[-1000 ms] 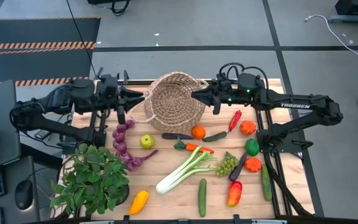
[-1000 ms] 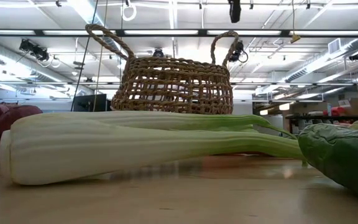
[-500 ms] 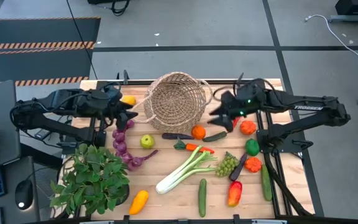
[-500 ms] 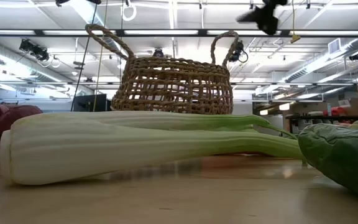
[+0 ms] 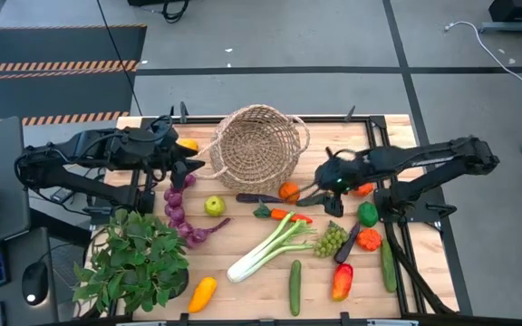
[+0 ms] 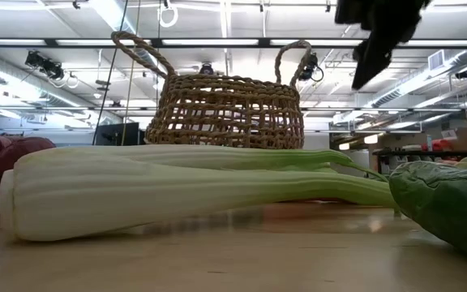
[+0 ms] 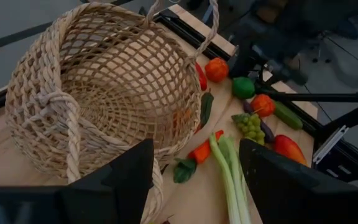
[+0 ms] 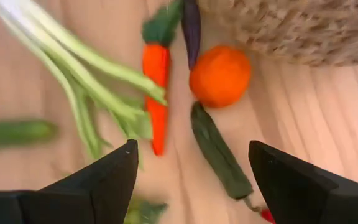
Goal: Build produce basket
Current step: Put the green chili pepper into the brown basket
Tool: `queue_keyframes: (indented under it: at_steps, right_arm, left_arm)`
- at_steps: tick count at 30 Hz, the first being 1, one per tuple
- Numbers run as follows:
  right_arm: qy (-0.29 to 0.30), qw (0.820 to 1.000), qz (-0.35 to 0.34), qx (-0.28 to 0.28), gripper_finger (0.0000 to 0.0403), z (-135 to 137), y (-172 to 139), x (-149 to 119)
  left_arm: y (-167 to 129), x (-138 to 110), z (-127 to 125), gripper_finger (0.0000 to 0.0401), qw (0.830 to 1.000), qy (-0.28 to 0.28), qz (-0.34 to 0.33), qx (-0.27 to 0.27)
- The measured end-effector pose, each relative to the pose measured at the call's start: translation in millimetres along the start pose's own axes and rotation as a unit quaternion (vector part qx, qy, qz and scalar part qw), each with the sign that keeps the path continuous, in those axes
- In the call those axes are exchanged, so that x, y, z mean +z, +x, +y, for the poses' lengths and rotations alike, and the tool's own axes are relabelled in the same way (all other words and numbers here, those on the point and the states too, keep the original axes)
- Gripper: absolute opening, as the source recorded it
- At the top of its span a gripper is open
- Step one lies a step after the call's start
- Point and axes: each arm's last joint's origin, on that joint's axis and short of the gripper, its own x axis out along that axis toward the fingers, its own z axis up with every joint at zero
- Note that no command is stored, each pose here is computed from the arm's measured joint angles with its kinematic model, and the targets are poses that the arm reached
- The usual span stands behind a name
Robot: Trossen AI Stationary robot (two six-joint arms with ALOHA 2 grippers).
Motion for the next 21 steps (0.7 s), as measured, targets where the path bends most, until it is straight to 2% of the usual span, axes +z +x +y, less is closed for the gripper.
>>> queue_keyframes:
  at_steps: [3, 9, 17, 21]
  right_arm:
    - [-0.021, 0.998, 0.051, -0.006, 0.0309, 1.3, 24.7, -3.1]
    - [-0.018, 0.992, 0.126, -0.019, 0.0309, -3.2, 59.4, -14.5]
    - [-0.038, 0.990, 0.135, -0.009, 0.0309, -24.1, 86.4, -28.8]
    - [-0.025, 0.989, 0.144, -0.009, 0.0308, -37.9, 99.4, -44.6]
  left_arm:
    - [0.0, 0.1, -0.1, 0.0243, 1.000, 0.000, -0.001, 0.000]
    - [-0.4, 0.5, -1.6, 0.0232, 1.000, -0.017, -0.004, -0.007]
    - [-0.8, -0.1, -2.8, 0.0231, 1.000, -0.025, -0.002, -0.011]
    - [-0.8, -0.3, -2.7, 0.0231, 1.000, -0.024, -0.001, -0.011]
